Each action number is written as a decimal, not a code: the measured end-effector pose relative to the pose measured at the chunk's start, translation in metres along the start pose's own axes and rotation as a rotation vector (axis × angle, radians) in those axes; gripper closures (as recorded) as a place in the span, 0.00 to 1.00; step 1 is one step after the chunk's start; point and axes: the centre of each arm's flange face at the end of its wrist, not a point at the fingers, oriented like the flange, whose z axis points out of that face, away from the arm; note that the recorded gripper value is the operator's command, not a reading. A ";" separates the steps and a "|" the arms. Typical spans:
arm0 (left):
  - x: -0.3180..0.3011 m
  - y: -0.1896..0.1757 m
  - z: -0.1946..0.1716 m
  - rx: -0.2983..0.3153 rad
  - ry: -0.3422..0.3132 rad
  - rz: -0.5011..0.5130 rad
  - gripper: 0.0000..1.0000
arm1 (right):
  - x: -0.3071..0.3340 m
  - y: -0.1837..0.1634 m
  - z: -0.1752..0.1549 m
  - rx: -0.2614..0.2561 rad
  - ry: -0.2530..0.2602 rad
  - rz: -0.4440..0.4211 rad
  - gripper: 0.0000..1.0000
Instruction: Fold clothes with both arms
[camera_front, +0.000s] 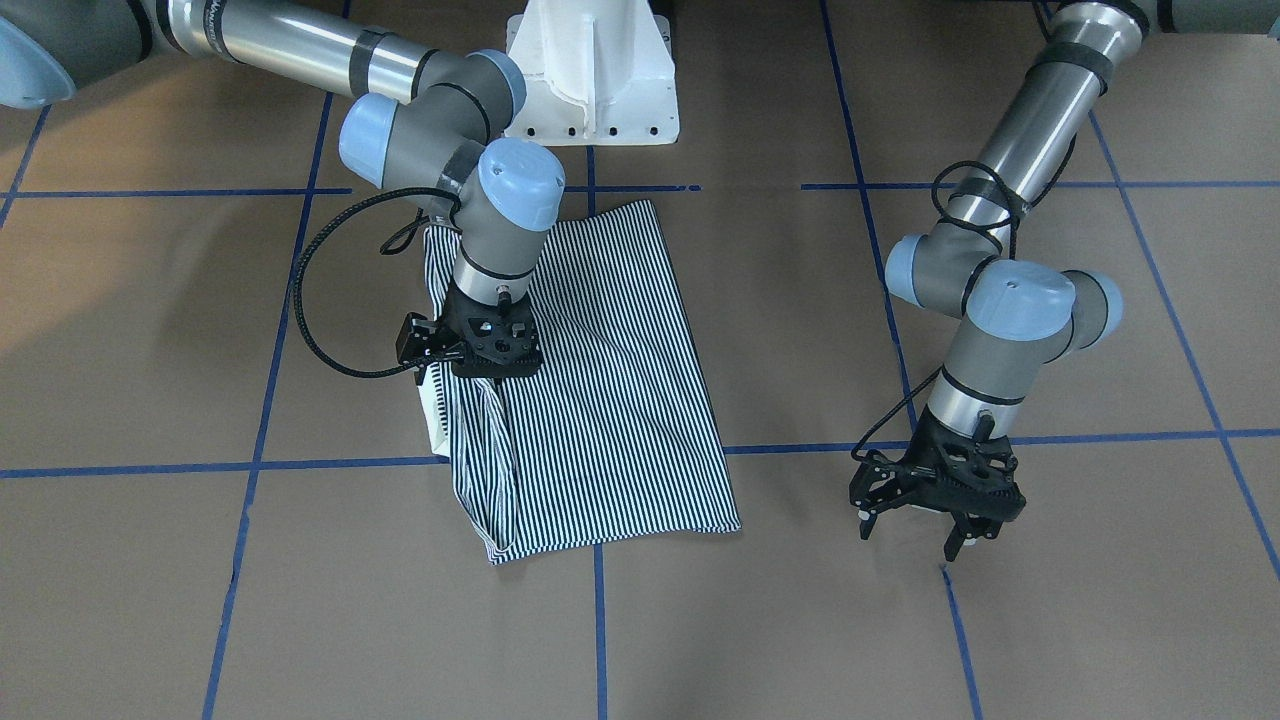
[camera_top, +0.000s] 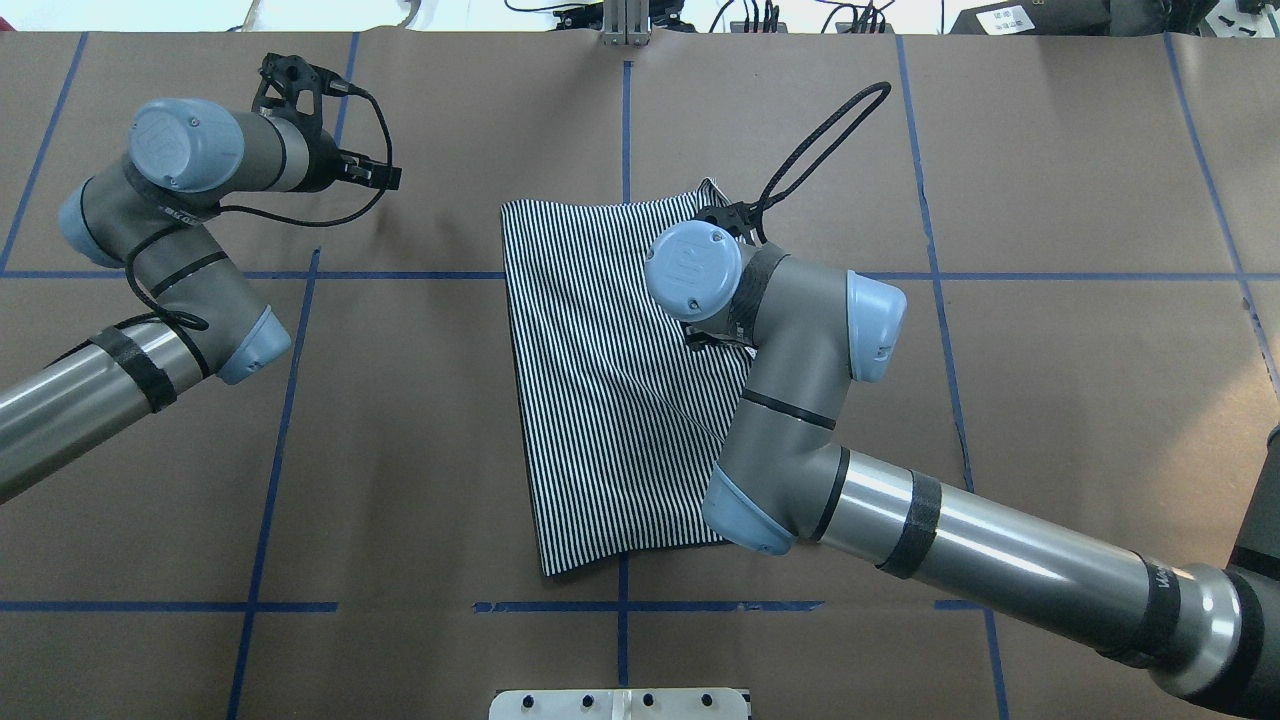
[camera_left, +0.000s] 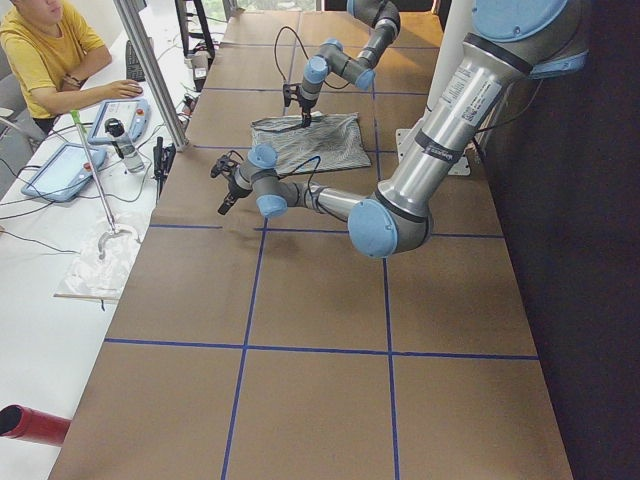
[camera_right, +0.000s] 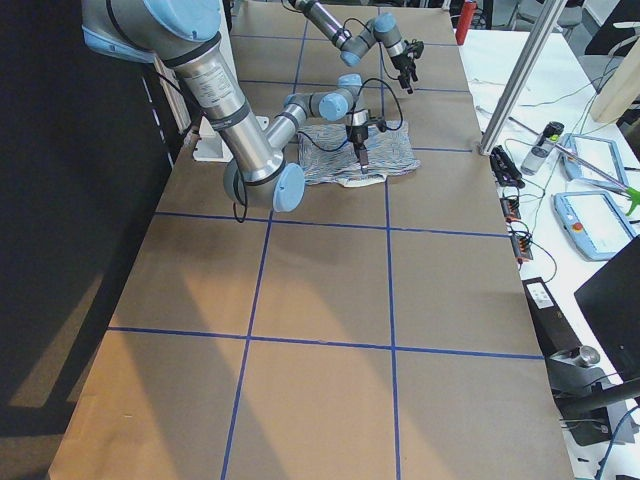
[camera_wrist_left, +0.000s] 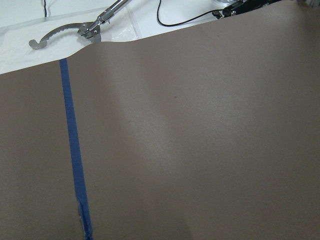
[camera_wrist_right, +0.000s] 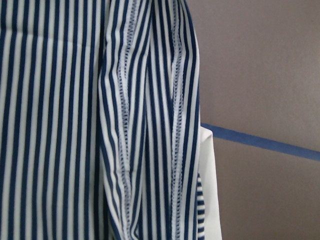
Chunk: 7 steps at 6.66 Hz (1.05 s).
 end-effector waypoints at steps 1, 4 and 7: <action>0.000 0.000 0.000 0.000 0.000 0.000 0.00 | 0.010 -0.004 0.005 -0.001 0.011 -0.009 0.00; 0.001 0.000 0.000 -0.001 0.002 0.001 0.00 | 0.075 -0.024 0.039 -0.021 0.080 -0.060 0.00; 0.016 -0.003 -0.012 0.002 0.046 -0.029 0.00 | 0.124 -0.036 0.012 -0.005 0.014 -0.054 0.00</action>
